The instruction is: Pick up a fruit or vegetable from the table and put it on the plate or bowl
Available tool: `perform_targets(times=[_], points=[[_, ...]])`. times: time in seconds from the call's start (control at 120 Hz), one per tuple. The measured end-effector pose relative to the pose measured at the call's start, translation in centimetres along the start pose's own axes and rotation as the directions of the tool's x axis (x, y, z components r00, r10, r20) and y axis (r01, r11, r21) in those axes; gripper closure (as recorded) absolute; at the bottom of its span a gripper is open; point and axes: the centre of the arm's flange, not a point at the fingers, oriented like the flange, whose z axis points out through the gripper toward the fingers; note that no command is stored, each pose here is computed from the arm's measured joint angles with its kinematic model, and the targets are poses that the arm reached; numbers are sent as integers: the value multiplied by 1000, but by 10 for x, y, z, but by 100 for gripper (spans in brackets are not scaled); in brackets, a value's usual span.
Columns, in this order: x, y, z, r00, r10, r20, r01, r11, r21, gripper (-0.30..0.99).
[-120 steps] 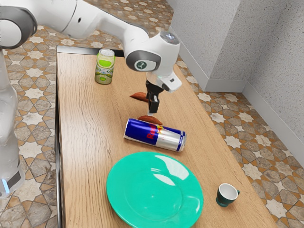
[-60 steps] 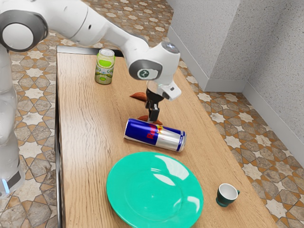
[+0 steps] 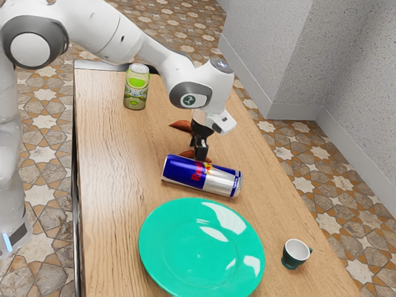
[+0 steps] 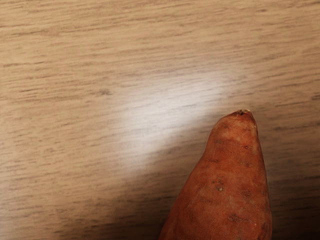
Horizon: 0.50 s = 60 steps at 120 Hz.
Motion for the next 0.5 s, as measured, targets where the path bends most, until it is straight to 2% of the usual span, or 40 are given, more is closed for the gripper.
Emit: perform_targets(times=[0.075,0.325,0.5], points=[[0,-2,1,1000,-6,-1,6,1000,-5,11],[-1,-7,1,1000,-15,-3,15,1000,-8,48],[0,-6,-5,1000,-9,-11,9,1000,-3,53]])
